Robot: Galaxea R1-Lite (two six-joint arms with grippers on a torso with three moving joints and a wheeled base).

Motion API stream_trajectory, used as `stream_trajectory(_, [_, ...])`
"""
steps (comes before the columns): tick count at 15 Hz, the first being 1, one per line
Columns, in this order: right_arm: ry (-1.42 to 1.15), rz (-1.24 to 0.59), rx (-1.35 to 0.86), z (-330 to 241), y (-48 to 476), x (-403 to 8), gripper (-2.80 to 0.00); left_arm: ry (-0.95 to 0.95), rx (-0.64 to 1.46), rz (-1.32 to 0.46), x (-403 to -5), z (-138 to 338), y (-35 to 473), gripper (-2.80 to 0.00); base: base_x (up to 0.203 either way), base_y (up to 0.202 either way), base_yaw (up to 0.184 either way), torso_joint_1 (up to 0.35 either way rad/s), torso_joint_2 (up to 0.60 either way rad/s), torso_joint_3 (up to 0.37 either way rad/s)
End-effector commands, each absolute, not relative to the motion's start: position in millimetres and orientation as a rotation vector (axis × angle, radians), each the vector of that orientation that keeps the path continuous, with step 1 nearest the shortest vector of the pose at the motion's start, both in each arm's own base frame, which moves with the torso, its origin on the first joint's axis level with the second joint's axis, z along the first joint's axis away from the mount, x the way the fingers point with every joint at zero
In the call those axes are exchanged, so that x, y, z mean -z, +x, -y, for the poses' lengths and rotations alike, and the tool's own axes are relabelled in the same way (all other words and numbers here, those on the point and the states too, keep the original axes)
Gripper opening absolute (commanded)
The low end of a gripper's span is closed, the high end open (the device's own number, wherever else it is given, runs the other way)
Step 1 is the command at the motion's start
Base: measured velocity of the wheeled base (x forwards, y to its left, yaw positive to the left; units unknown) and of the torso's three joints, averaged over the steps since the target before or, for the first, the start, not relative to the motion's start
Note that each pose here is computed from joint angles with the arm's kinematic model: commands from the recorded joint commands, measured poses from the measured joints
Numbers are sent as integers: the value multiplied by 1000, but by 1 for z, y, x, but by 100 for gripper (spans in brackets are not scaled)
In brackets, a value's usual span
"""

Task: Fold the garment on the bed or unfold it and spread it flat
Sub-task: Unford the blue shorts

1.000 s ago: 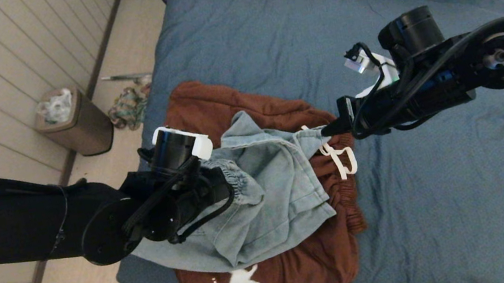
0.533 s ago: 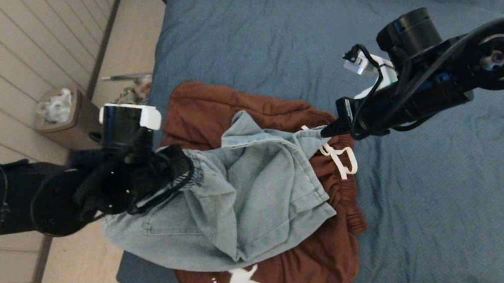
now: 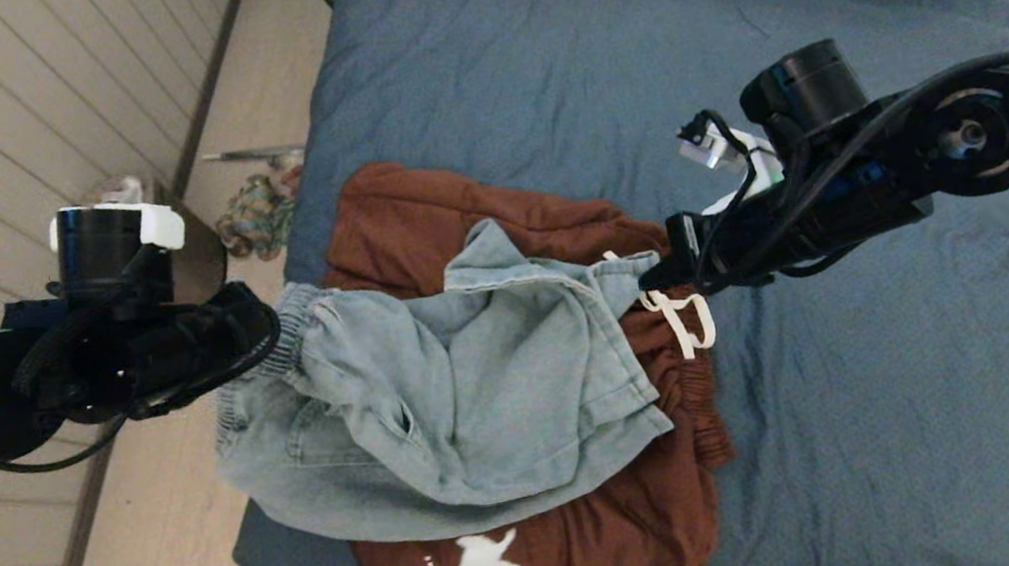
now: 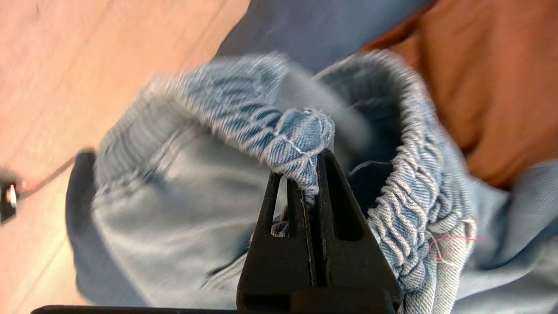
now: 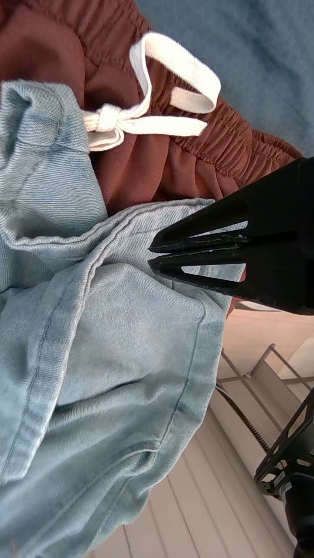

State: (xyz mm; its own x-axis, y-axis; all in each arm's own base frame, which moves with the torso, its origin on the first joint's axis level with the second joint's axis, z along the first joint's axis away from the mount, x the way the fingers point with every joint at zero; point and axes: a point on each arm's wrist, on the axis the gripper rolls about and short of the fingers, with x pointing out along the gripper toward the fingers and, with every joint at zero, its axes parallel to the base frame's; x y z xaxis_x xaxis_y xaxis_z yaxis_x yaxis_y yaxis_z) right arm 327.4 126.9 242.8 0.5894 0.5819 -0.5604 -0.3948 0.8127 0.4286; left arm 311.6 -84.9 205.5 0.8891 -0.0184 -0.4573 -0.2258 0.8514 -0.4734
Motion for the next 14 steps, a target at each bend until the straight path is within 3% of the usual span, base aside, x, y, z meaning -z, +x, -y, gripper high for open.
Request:
stream_trajectory(1, [271, -779, -582, -132, 331, -234, -280, -560, -127, -488, -199, 78, 308, -280, 0, 0, 0, 0, 0, 0])
stream_trajectory(8, [209, -897, -641, -160, 310, -205, -280, -566, -161, -500, -193, 68, 313, -280, 0, 0, 0, 0, 0, 0])
stream_trajectory(9, [185, -918, -660, -166, 305, -198, 0, -566, -160, -497, -194, 68, 312, -280, 0, 0, 0, 0, 0, 0])
stream_trajectory(14, [142, -976, -700, -182, 299, -182, 0, -564, -160, -508, -192, 68, 310, -280, 0, 0, 0, 0, 0, 0])
